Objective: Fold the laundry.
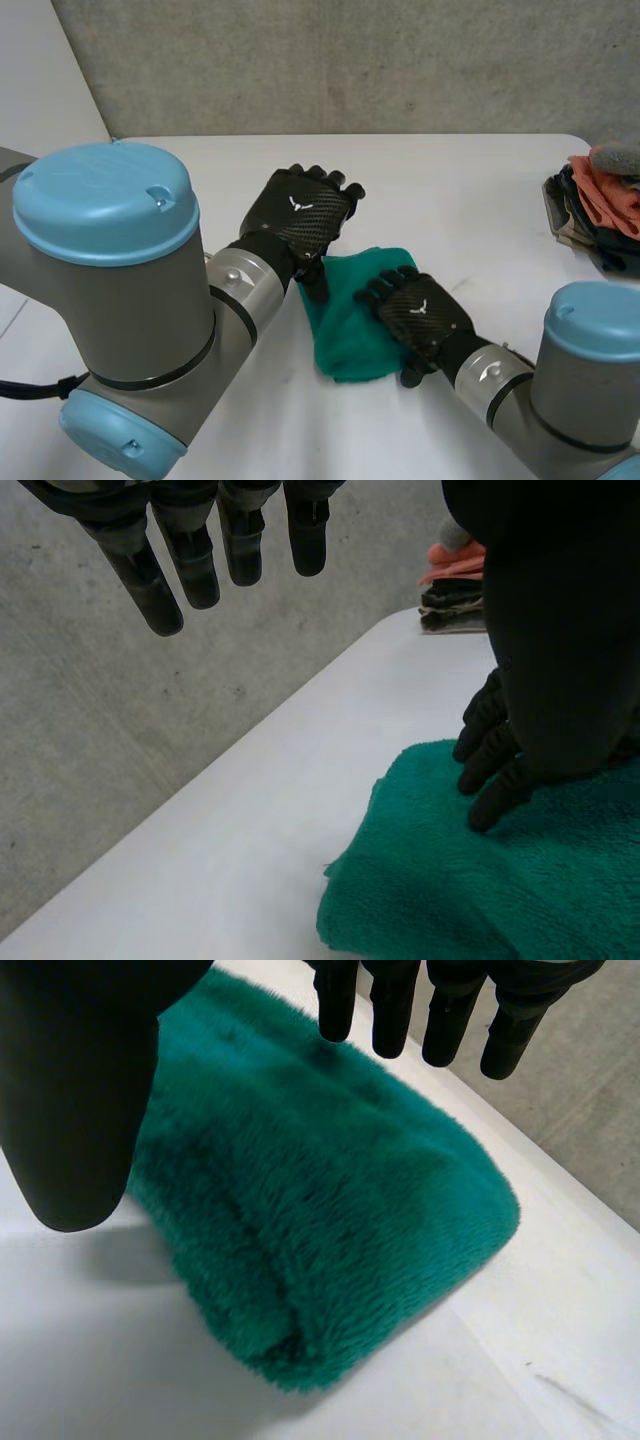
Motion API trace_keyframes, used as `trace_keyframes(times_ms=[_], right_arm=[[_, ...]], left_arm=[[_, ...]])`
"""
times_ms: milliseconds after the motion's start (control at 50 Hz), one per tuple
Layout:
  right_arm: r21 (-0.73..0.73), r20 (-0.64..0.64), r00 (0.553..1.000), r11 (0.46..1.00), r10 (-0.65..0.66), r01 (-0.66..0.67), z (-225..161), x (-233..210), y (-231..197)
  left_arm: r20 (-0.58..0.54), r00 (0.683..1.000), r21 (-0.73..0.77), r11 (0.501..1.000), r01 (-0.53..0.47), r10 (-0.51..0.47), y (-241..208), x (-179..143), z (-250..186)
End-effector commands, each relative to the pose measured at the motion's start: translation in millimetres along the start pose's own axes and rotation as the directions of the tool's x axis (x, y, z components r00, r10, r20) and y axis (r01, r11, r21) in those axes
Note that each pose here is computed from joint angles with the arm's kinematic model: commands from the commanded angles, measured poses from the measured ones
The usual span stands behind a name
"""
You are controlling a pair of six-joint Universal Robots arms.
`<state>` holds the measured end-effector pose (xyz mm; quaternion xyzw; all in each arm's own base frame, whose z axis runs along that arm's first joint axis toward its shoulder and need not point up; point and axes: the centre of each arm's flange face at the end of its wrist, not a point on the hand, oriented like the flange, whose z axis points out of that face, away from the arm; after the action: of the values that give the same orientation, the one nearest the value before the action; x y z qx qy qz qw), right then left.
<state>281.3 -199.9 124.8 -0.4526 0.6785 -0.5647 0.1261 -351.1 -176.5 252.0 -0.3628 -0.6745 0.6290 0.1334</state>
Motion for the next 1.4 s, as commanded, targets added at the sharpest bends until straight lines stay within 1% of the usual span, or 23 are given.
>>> trace_keyframes(times_ms=[20,100,200,360,580,760,960,1020,1120,1200,1220,1280,1300,1360,1380,1400], right_arm=[[0.027,-0.005,1.000,0.999,-0.030,0.030,6.2,-3.3,4.5],[0.012,-0.005,0.999,0.999,-0.032,0.032,11.3,-4.8,11.8],[0.041,-0.031,0.996,0.996,-0.079,0.081,19.8,-1.1,12.5],[0.054,-0.040,0.994,0.994,-0.098,0.100,31.8,2.8,13.3],[0.066,-0.049,0.993,0.992,-0.104,0.107,43.2,6.8,12.7],[0.099,-0.070,0.992,0.989,-0.106,0.112,48.7,14.5,-0.3],[0.090,-0.061,0.992,0.989,-0.109,0.114,55.8,13.4,6.0],[0.107,-0.056,0.992,0.987,-0.111,0.117,60.1,15.0,4.3],[0.131,-0.084,0.989,0.983,-0.119,0.129,66.2,25.7,-3.0],[0.204,-0.131,0.982,0.965,-0.137,0.162,69.6,37.8,-25.6],[0.248,-0.166,0.976,0.951,-0.144,0.182,70.2,48.7,-40.2],[0.316,-0.226,0.961,0.922,-0.157,0.225,69.2,69.5,-61.8],[0.357,-0.279,0.947,0.898,-0.161,0.258,67.5,90.3,-73.4],[0.412,-0.361,0.918,0.854,-0.166,0.317,61.7,122.2,-90.3],[0.450,-0.412,0.896,0.819,-0.164,0.356,55.9,139.2,-103.7],[0.464,-0.442,0.882,0.801,-0.160,0.378,52.0,149.0,-110.2]], left_arm=[[0.001,1.000,-0.018,1.000,0.008,-0.008,6.1,1.0,2.3],[0.002,1.000,-0.021,1.000,0.008,-0.008,7.2,0.7,2.6],[0.002,1.000,-0.021,1.000,0.008,-0.008,7.9,0.9,3.0],[0.005,1.000,-0.008,1.000,0.009,-0.009,8.0,1.0,4.2],[0.007,1.000,-0.012,1.000,0.010,-0.010,9.4,0.3,4.4],[0.008,1.000,-0.009,1.000,0.010,-0.010,8.3,-0.1,3.6],[0.006,1.000,-0.010,1.000,0.010,-0.010,8.7,0.6,3.2],[0.007,1.000,-0.015,1.000,0.014,-0.014,10.1,0.3,3.1],[0.010,1.000,-0.009,1.000,0.023,-0.022,8.3,-0.8,2.7],[0.024,0.999,0.000,1.000,0.026,-0.026,5.2,-6.4,3.3],[0.031,0.999,0.006,1.000,0.028,-0.029,3.2,-8.7,3.9],[0.038,0.999,0.023,0.999,0.030,-0.031,-2.5,-11.6,2.4],[0.044,0.999,0.045,0.999,0.031,-0.033,-9.6,-14.1,-0.2],[0.045,0.998,0.076,0.997,0.029,-0.032,-17.7,-15.6,-2.8],[0.042,0.999,0.100,0.995,0.026,-0.031,-22.0,-15.1,-3.2],[0.037,0.999,0.117,0.993,0.026,-0.031,-24.6,-14.0,-3.3]])
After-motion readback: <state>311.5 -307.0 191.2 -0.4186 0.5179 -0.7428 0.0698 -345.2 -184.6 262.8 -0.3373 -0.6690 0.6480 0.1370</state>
